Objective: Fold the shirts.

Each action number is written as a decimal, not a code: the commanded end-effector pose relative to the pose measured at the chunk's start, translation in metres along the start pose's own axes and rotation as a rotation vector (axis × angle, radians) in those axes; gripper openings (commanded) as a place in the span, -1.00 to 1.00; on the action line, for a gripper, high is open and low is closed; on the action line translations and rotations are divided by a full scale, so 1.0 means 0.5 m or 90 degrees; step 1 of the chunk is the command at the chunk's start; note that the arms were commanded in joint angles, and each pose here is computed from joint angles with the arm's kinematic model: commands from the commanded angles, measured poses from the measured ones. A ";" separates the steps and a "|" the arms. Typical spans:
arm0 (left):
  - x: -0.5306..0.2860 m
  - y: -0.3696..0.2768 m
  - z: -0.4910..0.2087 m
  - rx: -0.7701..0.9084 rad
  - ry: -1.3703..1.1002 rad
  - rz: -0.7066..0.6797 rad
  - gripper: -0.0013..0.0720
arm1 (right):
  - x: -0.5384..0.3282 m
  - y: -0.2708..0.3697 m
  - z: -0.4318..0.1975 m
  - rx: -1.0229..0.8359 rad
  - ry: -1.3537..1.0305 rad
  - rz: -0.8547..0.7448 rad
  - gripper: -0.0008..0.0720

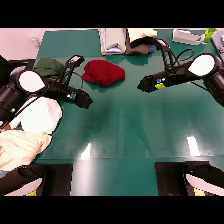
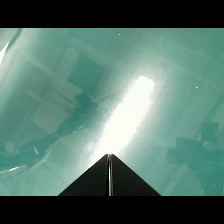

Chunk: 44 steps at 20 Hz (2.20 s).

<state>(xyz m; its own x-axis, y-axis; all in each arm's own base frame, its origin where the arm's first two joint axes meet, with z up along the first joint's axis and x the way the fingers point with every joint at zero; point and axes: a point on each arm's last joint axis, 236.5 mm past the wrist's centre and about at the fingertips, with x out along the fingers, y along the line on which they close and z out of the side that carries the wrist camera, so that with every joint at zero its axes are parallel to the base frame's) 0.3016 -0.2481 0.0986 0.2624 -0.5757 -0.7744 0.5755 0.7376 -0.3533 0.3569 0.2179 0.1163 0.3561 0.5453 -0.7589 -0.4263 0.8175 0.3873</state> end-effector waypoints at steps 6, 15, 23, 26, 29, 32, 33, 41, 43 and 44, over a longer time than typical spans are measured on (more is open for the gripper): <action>0.000 -0.003 0.006 -0.003 -0.007 -0.004 -0.89 | 0.000 0.001 0.000 -0.001 0.001 0.000 -0.93; -0.018 0.112 0.177 -0.028 -0.188 0.100 0.67 | -0.001 0.003 0.019 0.003 -0.025 0.003 -0.93; 0.227 0.282 0.229 -0.109 -0.051 0.104 0.67 | 0.000 0.005 0.005 0.011 -0.006 0.005 -0.93; 0.315 0.325 0.212 -0.150 -0.020 0.103 0.72 | 0.000 0.005 0.000 0.013 0.000 0.006 -0.93; 0.353 0.347 0.215 -0.167 -0.029 0.105 0.71 | 0.000 0.005 -0.001 0.013 0.001 0.006 -0.93; 0.344 0.356 0.259 -0.161 -0.087 0.114 0.32 | 0.000 0.006 -0.005 0.013 0.007 0.007 -0.93; 0.335 0.352 0.270 -0.153 -0.089 0.113 -0.25 | -0.001 0.007 -0.003 0.012 0.005 0.007 -0.93; -0.079 0.277 0.461 0.045 -0.227 0.246 -0.90 | -0.183 0.034 0.141 -0.033 -0.133 -0.007 -0.93; -0.234 0.207 0.475 0.093 -0.293 0.271 -0.90 | -0.265 0.041 0.190 -0.046 -0.208 -0.020 -0.93; -0.295 0.167 0.465 0.109 -0.312 0.272 -0.90 | -0.302 0.043 0.206 -0.051 -0.237 -0.028 -0.93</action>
<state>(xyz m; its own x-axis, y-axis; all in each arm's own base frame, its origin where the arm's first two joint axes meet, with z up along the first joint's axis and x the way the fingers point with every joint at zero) 0.5350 -0.2114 0.2203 0.7069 -0.4028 -0.5815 0.4554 0.8882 -0.0615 0.3791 0.1899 0.2417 0.5566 0.5645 -0.6095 -0.4580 0.8206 0.3418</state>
